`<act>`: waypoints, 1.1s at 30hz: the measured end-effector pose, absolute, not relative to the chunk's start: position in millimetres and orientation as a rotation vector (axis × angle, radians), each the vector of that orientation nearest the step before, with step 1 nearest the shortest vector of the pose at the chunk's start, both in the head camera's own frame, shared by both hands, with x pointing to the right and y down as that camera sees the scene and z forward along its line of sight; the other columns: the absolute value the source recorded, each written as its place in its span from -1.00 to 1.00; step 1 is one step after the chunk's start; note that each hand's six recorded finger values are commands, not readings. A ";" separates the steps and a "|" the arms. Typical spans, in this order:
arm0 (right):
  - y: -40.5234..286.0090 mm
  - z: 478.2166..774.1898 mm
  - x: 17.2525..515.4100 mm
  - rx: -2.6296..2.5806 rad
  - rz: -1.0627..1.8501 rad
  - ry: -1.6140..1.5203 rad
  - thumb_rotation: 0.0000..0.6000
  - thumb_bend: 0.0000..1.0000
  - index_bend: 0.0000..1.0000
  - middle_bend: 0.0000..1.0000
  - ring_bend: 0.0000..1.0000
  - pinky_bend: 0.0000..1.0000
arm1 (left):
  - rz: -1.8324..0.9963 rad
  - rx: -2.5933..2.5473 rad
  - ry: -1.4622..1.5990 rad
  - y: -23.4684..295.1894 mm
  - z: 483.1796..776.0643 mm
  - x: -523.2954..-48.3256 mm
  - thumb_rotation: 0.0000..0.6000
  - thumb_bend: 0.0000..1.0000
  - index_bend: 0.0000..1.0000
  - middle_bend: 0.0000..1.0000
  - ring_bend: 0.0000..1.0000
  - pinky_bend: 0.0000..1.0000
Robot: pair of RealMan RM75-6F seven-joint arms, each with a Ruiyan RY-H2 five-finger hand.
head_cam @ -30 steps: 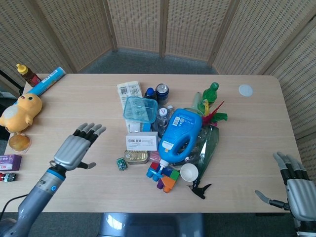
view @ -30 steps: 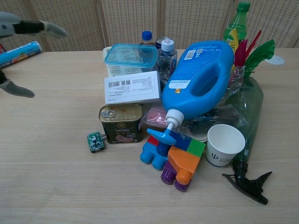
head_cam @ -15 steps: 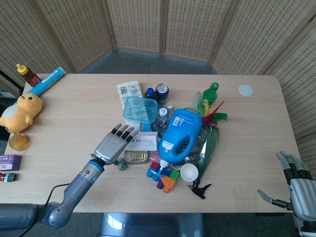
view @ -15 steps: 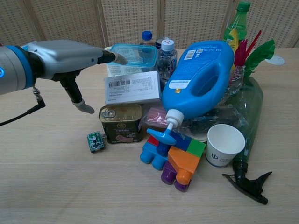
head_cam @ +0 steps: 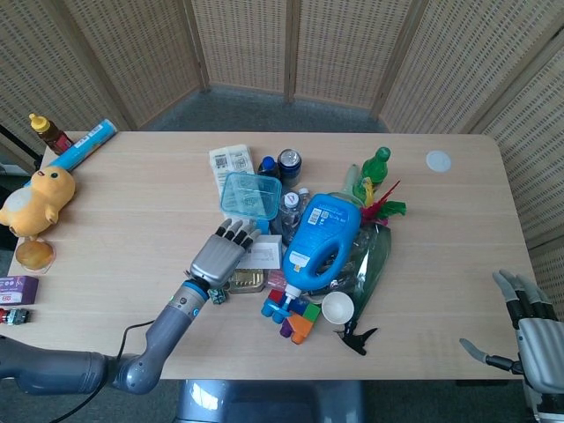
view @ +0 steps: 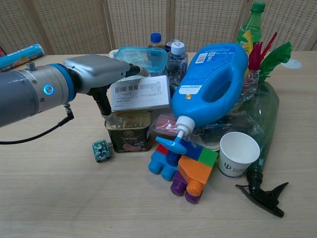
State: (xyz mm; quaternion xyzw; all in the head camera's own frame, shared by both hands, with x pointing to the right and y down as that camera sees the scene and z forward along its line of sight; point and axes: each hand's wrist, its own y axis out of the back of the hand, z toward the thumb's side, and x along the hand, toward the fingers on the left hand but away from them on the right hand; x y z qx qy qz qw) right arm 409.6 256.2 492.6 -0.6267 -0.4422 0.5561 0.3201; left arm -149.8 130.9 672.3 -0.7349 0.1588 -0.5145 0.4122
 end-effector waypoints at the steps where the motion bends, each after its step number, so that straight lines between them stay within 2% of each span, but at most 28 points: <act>1: 256.3 492.7 409.7 -1.648 1.462 -1.162 0.28 -1.00 -1.00 -1.00 -1.00 -1.00 | -1.296 -1.850 0.401 130.7 674.1 -147.8 1.00 -1.00 -1.00 -1.00 -1.00 -1.00; 6: 256.2 493.1 409.9 -1.650 1.461 -1.163 0.27 -1.00 -1.00 -1.00 -1.00 -1.00 | -1.294 -1.854 0.415 130.4 681.7 -136.2 1.00 -1.00 -1.00 -1.00 -1.00 -1.00; 8: 256.0 492.8 410.1 -1.650 1.460 -1.165 0.27 -1.00 -1.00 -1.00 -1.00 -1.00 | -1.283 -1.841 0.427 128.8 682.6 -132.8 1.00 -1.00 -0.90 -0.98 -1.00 -0.96; 9: 255.8 492.8 410.3 -1.650 1.460 -1.166 0.27 -1.00 -1.00 -1.00 -1.00 -1.00 | -1.279 -1.833 0.434 128.2 682.8 -131.5 1.00 -1.00 -0.78 -0.87 -0.99 -0.86; 10: 255.8 492.7 410.5 -1.650 1.460 -1.167 0.27 -1.00 -1.00 -1.00 -1.00 -1.00 | -1.275 -1.823 0.443 127.5 682.8 -130.4 1.00 -1.00 -0.59 -0.66 -0.90 -0.68; 11: 255.8 492.8 410.6 -1.650 1.460 -1.167 0.27 -1.00 -1.00 -1.00 -1.00 -1.00 | -1.268 -1.806 0.454 126.5 682.6 -129.1 1.00 -1.00 -0.49 -0.51 -0.83 -0.58; 13: 256.0 492.9 410.6 -1.652 1.460 -1.166 0.28 -1.00 -1.00 -1.00 -1.00 -1.00 | -1.255 -1.784 0.464 125.8 682.4 -127.2 1.00 -1.00 -0.22 -0.19 -0.57 -0.35; 16: 256.0 492.7 410.3 -1.653 1.458 -1.165 0.27 -1.00 -1.00 -1.00 -1.00 -1.00 | -1.234 -1.760 0.481 125.0 681.2 -125.1 1.00 -1.00 0.03 0.09 -0.28 -0.08; 19: 256.1 492.7 410.3 -1.653 1.458 -1.165 0.27 -1.00 -1.00 -1.00 -1.00 -1.00 | -1.217 -1.736 0.490 125.0 680.8 -124.8 1.00 -1.00 0.22 0.28 -0.09 0.09; 22: 256.2 492.7 410.3 -1.653 1.458 -1.166 0.28 -1.00 -1.00 -1.00 -1.00 -1.00 | -1.216 -1.726 0.491 126.0 681.7 -125.5 1.00 -1.00 0.30 0.37 -0.01 0.16; 27: 255.9 493.0 411.2 -1.651 1.461 -1.167 0.27 -1.00 -1.00 -1.00 -1.00 -1.00 | -1.189 -1.713 0.517 121.0 674.6 -124.4 1.00 -1.00 0.31 0.37 0.00 0.18; 33: 256.0 493.9 410.2 -1.652 1.460 -1.162 0.28 -1.00 -1.00 -1.00 -1.00 -1.00 | -1.135 -1.702 0.604 102.4 650.1 -122.7 1.00 -1.00 0.31 0.37 0.00 0.17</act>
